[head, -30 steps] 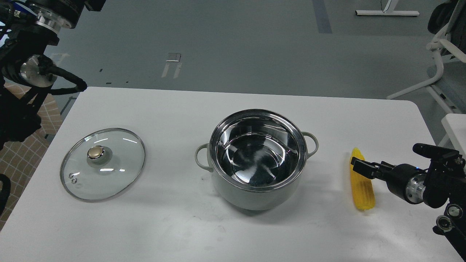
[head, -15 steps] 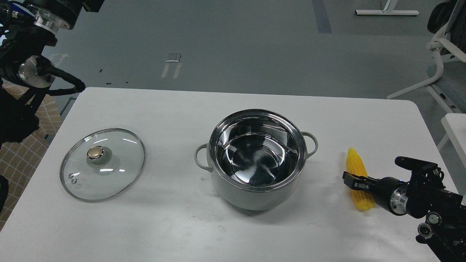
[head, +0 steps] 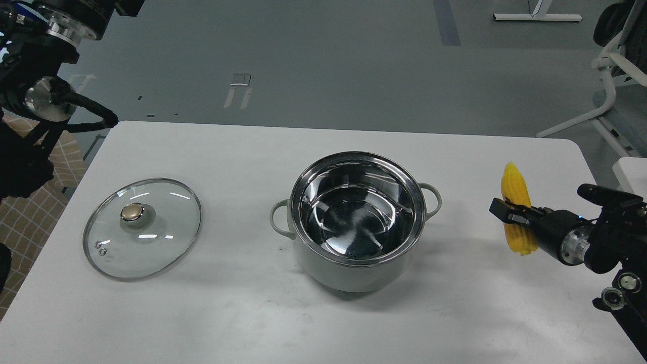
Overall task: Open pot and put corn in
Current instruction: 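Lift the corn cob upright and carry it over the pot, then lower the corn into the pot and open the right hand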
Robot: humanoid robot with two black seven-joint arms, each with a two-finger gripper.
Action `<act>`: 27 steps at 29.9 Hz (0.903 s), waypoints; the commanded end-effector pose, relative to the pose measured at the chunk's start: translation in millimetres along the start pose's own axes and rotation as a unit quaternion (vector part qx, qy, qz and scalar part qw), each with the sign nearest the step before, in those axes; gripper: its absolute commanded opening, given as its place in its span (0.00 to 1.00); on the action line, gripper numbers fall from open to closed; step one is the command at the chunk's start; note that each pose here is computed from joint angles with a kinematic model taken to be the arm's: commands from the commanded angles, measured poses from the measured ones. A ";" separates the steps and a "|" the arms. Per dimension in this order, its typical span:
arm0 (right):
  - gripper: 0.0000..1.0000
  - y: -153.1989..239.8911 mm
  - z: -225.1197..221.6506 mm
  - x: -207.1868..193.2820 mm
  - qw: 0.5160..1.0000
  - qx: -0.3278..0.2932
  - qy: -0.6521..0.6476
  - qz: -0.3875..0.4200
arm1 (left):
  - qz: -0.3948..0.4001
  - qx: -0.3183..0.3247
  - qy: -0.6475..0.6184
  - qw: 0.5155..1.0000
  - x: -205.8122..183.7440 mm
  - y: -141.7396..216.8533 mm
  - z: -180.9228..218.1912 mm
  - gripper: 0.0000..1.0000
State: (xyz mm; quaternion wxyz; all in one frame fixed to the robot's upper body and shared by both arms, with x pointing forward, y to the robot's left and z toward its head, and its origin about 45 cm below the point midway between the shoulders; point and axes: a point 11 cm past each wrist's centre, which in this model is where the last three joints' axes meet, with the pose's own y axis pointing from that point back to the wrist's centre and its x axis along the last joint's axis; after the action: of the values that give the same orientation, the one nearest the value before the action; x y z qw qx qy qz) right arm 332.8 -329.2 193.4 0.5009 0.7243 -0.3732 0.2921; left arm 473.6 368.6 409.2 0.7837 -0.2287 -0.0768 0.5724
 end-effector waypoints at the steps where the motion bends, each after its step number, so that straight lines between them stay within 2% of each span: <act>1: 0.08 2.5 -23.8 44.3 0.998 0.035 0.006 0.058 | 0.000 0.000 0.000 1.000 0.2 0.0 0.3 0.98; 3: 0.09 3.5 -59.2 67.3 0.992 0.083 0.008 0.090 | -0.001 0.000 0.000 1.000 -0.8 -0.3 -0.1 0.98; 5: 0.09 1.1 -92.6 70.8 0.986 0.130 -0.015 0.100 | -0.002 0.000 0.000 1.000 -1.5 -0.3 -0.5 0.97; 6: 0.09 -3.8 -114.2 67.1 0.982 0.158 -0.039 0.099 | -0.003 0.000 -0.001 1.000 -1.4 -0.6 0.5 0.98; 7: 0.09 -3.8 -114.4 67.1 0.982 0.158 -0.039 0.099 | -0.003 0.000 -0.001 1.000 -1.4 -0.7 0.5 0.98; 9: 0.09 -13.2 -155.2 51.3 0.973 0.205 -0.066 0.084 | -0.004 0.000 -0.003 1.000 0.0 -0.1 2.4 0.98; 12: 0.09 -16.9 -183.5 35.8 0.969 0.235 -0.048 0.057 | 0.000 -0.002 -0.015 1.000 8.5 2.7 11.0 0.98; 16: 0.12 -22.1 -214.6 -4.6 0.965 0.264 -0.007 -0.002 | 0.002 -0.001 -0.020 1.000 11.1 3.9 12.9 0.97; 21: 0.13 -28.4 -223.7 -39.1 0.962 0.266 0.022 -0.050 | 0.002 -0.002 -0.019 1.000 10.8 3.8 13.2 0.98; 24: 0.25 -29.8 -221.0 -44.0 0.964 0.259 0.035 -0.053 | 0.001 -0.002 -0.019 1.000 10.6 3.8 13.1 0.98; 25: 0.34 -29.9 -220.0 -44.4 0.964 0.258 0.035 -0.053 | 0.002 -0.002 -0.019 1.000 10.7 3.8 13.2 0.98; 27: 0.45 -30.0 -219.7 -43.8 0.964 0.257 0.037 -0.052 | 0.001 -0.001 -0.019 1.000 10.7 4.3 12.2 0.98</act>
State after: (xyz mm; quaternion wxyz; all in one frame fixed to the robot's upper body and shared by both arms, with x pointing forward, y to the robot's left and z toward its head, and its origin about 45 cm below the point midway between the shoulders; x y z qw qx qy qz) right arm 323.0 -103.6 216.5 0.3225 0.8374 -0.2295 0.3770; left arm 468.9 383.0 417.6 0.7806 -0.2193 -0.0925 0.5779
